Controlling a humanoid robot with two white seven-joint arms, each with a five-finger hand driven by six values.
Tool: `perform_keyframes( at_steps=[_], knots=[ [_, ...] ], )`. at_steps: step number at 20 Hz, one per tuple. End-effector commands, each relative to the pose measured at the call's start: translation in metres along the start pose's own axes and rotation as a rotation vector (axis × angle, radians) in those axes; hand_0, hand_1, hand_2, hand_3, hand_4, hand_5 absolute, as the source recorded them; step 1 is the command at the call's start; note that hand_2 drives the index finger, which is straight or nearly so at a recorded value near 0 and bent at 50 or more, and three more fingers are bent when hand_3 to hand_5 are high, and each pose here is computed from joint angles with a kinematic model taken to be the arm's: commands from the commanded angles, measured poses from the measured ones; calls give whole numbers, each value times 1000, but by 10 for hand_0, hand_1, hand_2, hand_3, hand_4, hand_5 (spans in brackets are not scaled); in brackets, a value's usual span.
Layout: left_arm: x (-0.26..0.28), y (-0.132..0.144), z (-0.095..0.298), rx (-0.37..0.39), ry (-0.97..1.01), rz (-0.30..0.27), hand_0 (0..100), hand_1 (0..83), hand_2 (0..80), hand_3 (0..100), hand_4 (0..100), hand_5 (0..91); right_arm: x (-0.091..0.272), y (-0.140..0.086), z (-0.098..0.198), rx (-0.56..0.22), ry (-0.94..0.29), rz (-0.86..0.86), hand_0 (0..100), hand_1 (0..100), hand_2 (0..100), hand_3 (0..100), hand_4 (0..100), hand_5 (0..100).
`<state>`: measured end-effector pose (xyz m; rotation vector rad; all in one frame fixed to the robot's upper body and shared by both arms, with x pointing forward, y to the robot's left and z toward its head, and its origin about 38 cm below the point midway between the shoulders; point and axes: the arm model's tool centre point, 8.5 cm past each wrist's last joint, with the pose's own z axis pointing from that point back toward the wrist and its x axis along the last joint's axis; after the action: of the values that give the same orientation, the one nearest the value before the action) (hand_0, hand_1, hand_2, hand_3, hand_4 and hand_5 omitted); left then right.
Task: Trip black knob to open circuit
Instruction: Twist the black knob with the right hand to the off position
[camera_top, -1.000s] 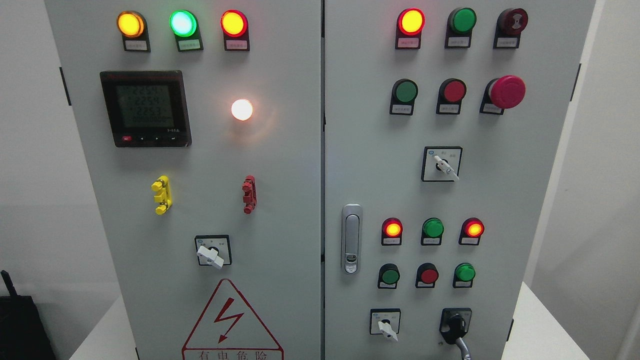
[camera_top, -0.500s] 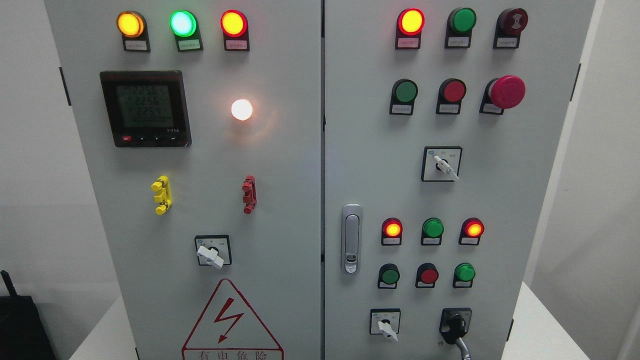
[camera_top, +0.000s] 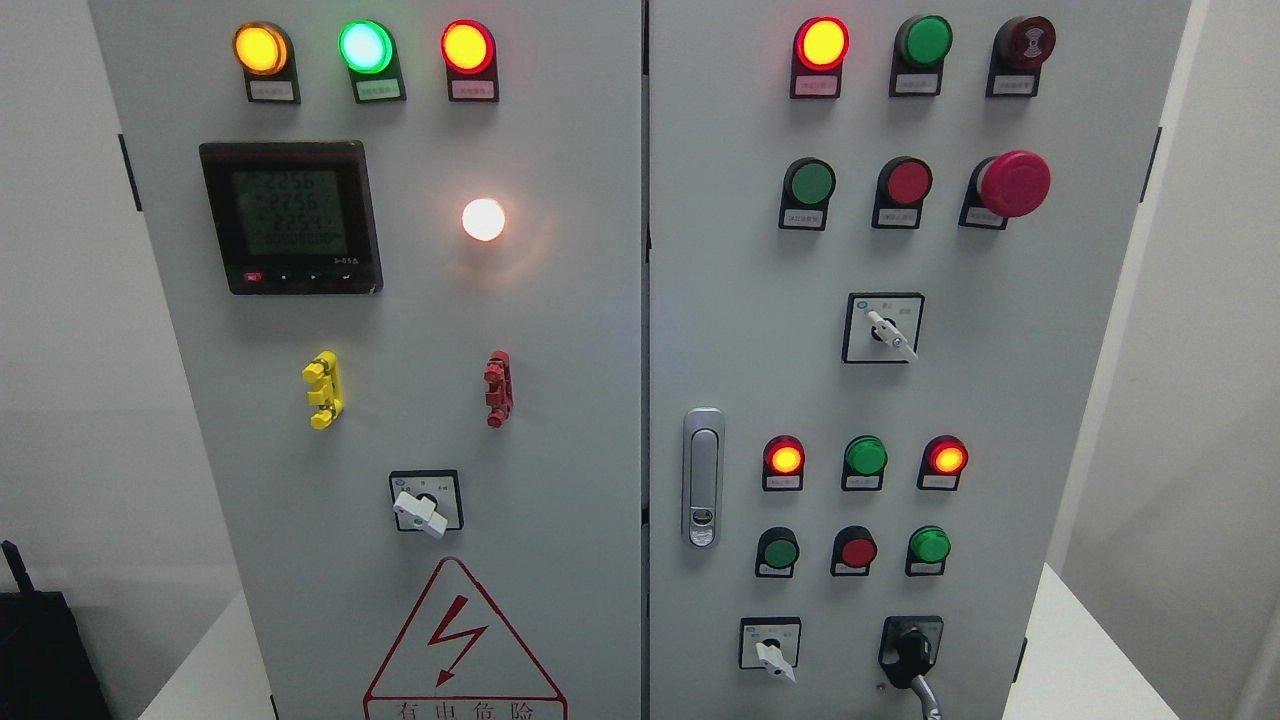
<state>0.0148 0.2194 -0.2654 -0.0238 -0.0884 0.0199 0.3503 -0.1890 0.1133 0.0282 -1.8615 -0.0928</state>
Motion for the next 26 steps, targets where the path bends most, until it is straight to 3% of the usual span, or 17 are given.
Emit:
perform_keyframes(
  at_steps=[1,26],
  knots=[
    [0,-1,0,0,2,3,120,389,0,0,0,0,28,23,-8,77,-102,-34,791,929,22,1000,1000,935],
    [0,-1,0,0,2,3,120,389,0,0,0,0,29,27,-9,86,-107,-38,797,934,27,1000,1000,934]
  ],
)
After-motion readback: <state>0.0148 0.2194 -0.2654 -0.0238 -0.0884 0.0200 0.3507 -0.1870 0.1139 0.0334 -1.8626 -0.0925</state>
